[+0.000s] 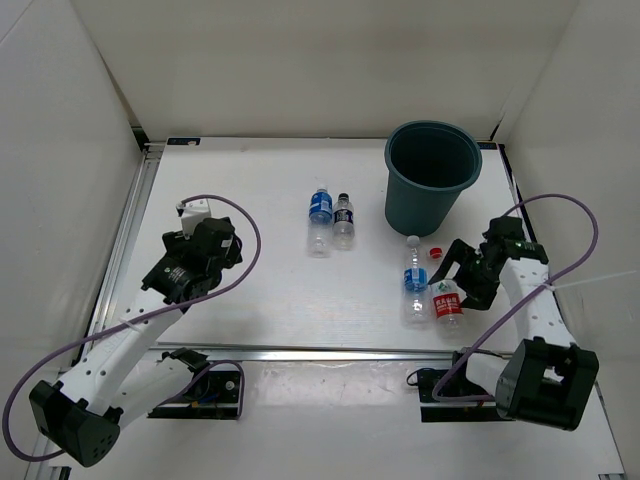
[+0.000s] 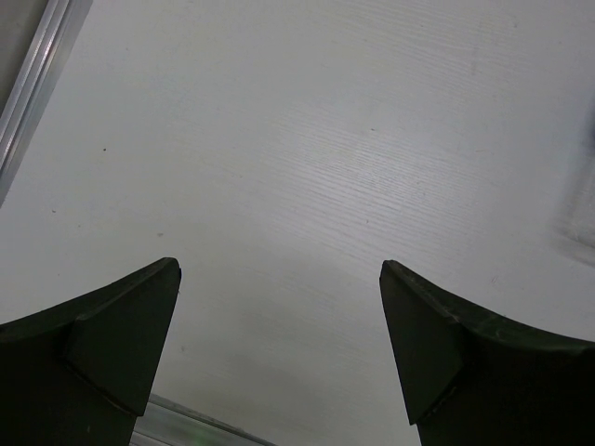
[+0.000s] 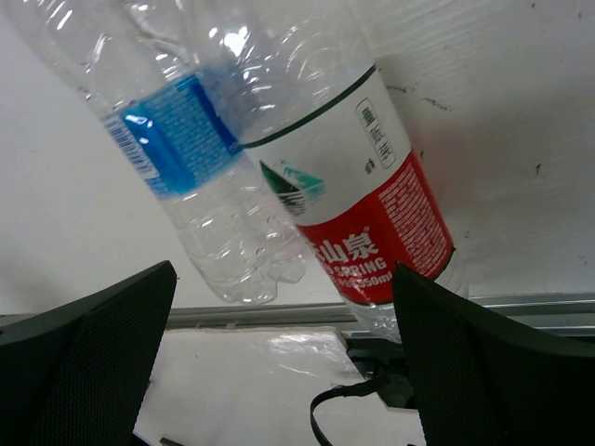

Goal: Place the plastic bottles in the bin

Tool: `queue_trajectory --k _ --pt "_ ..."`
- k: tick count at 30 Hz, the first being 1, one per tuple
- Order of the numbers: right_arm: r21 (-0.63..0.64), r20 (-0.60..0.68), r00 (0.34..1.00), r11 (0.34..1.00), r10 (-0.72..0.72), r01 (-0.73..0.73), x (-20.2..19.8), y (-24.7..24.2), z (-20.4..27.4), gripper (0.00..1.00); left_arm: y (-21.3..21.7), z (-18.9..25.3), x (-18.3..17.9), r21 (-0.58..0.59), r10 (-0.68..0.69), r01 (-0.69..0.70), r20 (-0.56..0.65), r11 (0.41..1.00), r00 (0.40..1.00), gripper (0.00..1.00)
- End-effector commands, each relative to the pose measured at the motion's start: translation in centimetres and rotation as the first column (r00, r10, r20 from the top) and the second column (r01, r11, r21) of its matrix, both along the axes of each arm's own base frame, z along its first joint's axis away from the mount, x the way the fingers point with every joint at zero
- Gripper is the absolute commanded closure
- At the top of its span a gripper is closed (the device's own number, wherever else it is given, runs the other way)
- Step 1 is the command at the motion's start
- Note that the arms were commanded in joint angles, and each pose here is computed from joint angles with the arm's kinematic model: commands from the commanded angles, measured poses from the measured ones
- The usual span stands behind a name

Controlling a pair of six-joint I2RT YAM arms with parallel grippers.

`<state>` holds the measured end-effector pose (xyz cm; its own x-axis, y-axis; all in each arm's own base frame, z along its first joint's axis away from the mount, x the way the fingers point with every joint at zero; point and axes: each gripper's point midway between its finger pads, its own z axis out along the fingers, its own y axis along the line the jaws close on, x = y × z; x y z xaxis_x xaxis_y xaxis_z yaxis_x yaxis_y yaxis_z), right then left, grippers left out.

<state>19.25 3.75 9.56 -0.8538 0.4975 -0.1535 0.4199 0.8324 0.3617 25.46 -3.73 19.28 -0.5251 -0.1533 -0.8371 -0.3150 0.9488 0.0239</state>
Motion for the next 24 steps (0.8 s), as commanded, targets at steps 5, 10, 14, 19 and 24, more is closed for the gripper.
queue_trajectory --k 5,10,14,19,24 --pt "-0.073 -0.053 0.996 0.995 -0.069 0.066 1.6 -1.5 -2.3 0.00 0.4 0.1 -0.2 -0.004 0.002 -0.002 0.005 1.000 1.000 0.00" --pt "-0.063 -0.082 0.991 0.993 -0.102 0.097 2.5 -1.5 -3.1 0.00 0.1 -0.2 -0.1 -0.006 0.000 0.000 -0.014 1.000 1.000 0.00" --pt "-0.060 -0.104 0.987 0.992 -0.119 0.114 3.4 -1.8 -3.8 0.04 -0.1 0.2 0.2 -0.017 0.005 -0.005 -0.005 1.000 1.000 0.00" --pt "-0.045 -0.144 0.972 0.983 -0.185 0.180 3.7 -2.5 -4.9 0.41 -0.1 -0.1 0.6 0.002 0.012 -0.012 -0.025 1.000 1.000 0.00" --pt "-0.055 -0.091 0.962 0.966 -0.256 0.252 3.8 -4.3 -2.7 0.59 0.3 -0.4 0.9 0.027 0.053 -0.053 -0.034 0.998 0.998 0.00"
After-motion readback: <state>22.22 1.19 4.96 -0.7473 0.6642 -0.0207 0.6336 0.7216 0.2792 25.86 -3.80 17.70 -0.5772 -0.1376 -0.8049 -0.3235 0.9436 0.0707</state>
